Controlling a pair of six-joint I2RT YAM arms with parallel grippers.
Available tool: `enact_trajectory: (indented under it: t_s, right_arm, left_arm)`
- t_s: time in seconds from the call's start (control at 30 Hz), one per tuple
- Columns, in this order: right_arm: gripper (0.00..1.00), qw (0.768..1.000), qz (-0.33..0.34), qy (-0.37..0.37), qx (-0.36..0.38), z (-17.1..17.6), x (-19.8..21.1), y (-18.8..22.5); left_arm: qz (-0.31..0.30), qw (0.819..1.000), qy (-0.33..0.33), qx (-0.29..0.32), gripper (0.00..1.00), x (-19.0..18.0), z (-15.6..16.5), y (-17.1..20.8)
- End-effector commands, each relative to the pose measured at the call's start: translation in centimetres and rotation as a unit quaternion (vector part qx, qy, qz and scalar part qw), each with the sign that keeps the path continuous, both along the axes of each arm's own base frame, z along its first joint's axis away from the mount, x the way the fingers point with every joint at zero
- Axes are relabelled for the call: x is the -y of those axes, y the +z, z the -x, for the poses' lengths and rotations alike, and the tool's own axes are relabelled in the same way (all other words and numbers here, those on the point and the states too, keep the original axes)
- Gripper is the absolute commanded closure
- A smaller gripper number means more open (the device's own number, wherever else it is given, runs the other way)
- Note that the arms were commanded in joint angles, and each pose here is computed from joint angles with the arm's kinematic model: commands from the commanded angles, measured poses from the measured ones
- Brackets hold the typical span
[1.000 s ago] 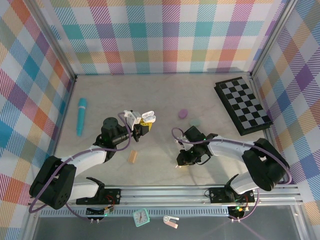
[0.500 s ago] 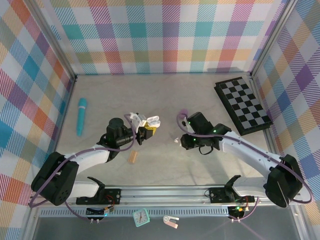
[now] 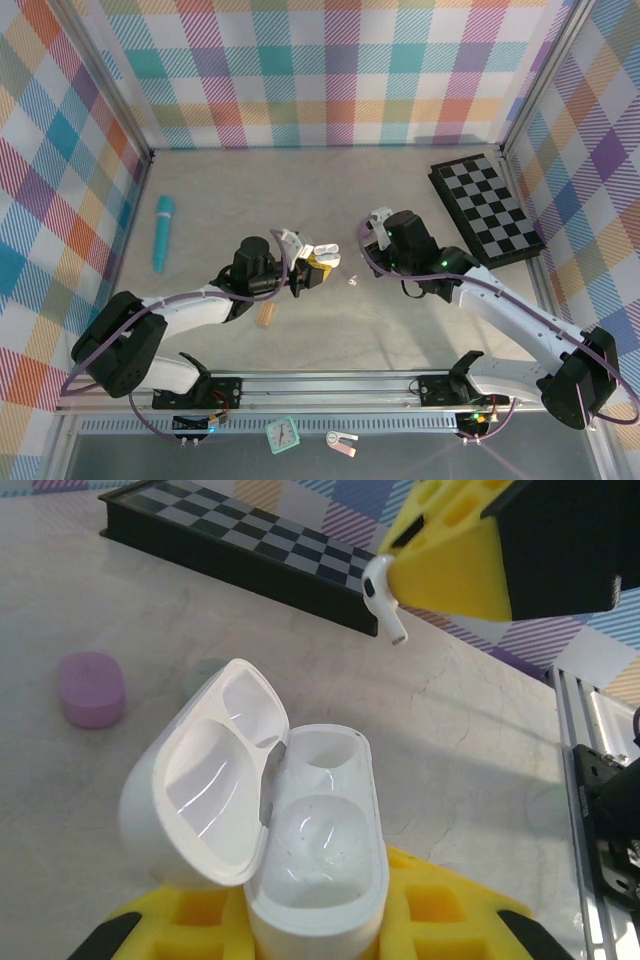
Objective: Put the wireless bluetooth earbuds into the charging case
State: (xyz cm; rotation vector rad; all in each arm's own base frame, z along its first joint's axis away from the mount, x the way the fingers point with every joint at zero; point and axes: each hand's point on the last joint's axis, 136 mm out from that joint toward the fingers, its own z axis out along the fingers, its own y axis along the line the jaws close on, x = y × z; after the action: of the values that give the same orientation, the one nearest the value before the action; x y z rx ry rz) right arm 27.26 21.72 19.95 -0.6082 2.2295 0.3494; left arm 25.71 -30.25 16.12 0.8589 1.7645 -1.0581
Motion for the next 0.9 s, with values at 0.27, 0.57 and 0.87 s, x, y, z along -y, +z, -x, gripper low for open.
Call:
enact_trajectory:
  t_s: [0.27, 0.57, 0.87]
  right_arm:
    - [0.82, 0.996, -0.050, 0.048, 0.056, -0.7, -2.7, 3.5]
    - [0.82, 0.995, -0.053, 0.068, 0.056, -0.5, -3.5, 3.4]
    - [0.82, 0.994, -0.049, 0.083, 0.053, -0.5, -4.4, 3.0]
  left_arm:
    - [0.044, 0.998, -0.003, -0.039, 0.91, 3.8, -0.4, 1.8]
    - [0.052, 0.997, -0.010, -0.055, 0.91, 5.1, -0.3, 2.3]
    - [0.058, 0.997, -0.014, -0.051, 0.90, 6.0, -0.4, 3.1]
